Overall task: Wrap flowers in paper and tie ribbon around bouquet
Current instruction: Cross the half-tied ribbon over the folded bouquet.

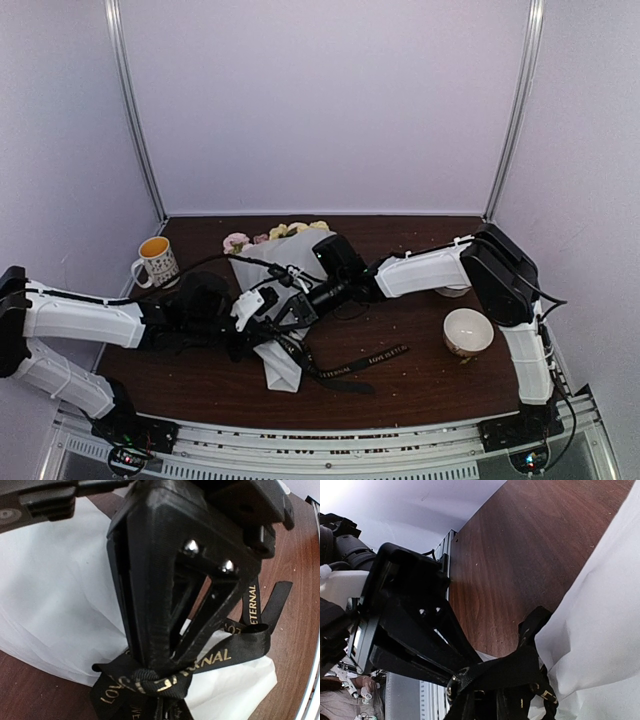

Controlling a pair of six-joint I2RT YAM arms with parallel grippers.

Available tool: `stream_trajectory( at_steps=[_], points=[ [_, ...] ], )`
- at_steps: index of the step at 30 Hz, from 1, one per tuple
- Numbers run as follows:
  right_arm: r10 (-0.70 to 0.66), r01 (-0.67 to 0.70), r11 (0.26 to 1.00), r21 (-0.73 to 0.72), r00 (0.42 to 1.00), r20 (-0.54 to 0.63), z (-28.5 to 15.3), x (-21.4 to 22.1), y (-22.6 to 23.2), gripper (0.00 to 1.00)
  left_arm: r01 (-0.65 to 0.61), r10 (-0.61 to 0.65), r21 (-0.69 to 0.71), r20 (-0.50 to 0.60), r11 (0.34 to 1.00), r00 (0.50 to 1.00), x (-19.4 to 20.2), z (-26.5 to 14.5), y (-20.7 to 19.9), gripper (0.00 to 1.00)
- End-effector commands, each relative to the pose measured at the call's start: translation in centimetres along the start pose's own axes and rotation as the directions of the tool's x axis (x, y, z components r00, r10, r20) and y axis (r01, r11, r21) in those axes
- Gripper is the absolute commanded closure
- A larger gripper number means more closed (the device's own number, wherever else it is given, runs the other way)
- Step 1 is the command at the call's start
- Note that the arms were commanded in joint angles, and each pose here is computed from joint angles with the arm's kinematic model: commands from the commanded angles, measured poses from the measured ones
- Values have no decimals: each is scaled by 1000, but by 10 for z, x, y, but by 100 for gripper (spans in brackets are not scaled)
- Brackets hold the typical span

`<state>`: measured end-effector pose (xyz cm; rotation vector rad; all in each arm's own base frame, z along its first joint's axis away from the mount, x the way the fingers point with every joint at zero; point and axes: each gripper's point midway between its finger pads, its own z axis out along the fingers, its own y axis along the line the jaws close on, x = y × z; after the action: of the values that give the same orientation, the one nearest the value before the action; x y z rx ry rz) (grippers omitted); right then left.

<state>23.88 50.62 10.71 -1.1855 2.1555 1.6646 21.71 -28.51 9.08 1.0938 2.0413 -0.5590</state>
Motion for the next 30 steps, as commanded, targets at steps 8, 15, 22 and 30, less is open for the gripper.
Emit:
stream_trajectory(
  at_steps=[8,15,22,30],
  points=[
    [-60,60,998,-3,998,7,3,-5,-1,82,25,-22,-49,46,999,999,-13,8,17,100],
    [-97,97,995,32,995,-18,5,0,-10,82,23,-18,-54,80,998,997,-18,4,18,100],
    [-146,150,982,116,989,-38,0,-1,-20,72,27,-24,-40,79,999,997,-16,8,18,100],
    [-141,144,970,194,990,-25,-6,-7,-28,71,20,-18,-22,84,1000,996,-18,9,15,100]
  ],
)
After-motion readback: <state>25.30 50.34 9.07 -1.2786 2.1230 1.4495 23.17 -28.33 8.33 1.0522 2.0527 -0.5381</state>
